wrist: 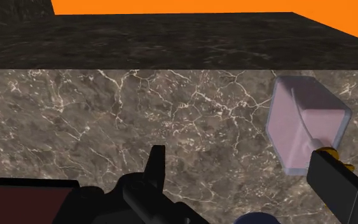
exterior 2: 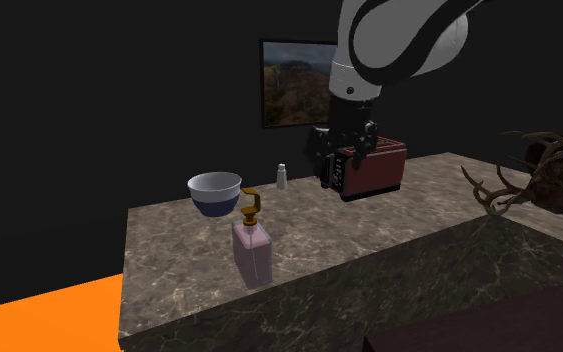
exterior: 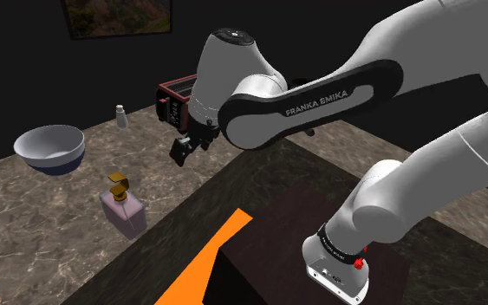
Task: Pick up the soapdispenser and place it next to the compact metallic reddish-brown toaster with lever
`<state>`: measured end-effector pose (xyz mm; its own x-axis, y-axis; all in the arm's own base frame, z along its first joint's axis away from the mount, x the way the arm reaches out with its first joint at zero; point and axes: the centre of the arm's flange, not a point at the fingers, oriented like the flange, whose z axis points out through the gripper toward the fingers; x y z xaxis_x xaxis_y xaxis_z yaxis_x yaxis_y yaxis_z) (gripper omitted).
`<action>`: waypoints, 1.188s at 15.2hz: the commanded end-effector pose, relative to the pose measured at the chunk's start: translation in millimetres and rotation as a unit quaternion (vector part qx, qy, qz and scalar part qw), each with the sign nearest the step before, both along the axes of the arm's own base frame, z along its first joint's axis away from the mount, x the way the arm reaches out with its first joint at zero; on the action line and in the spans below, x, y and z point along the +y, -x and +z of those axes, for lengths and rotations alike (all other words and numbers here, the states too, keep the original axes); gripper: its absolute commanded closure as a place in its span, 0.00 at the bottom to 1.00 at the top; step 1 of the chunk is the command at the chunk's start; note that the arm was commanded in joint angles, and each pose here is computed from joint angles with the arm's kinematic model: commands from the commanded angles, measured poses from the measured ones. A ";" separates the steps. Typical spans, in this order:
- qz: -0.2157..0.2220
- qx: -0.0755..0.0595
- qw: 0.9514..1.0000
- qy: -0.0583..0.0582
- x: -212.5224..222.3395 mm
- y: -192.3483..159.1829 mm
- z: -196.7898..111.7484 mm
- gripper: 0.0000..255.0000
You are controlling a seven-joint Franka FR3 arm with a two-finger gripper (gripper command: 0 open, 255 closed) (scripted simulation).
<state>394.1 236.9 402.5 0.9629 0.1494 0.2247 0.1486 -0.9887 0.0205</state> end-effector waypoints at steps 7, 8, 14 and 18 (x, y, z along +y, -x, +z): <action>0.009 -0.006 1.000 -0.009 74.4 -26.6 -67.1 0.00; 0.010 -0.006 1.000 -0.010 83.5 -29.7 -75.7 0.00; 0.017 -0.010 1.000 -0.015 138.8 -48.3 -126.9 0.00; 0.019 -0.011 1.000 -0.017 159.1 -56.1 -150.1 0.00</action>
<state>449.1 392.9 257.6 0.9515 0.1775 0.2511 0.1858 -0.9825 -0.0096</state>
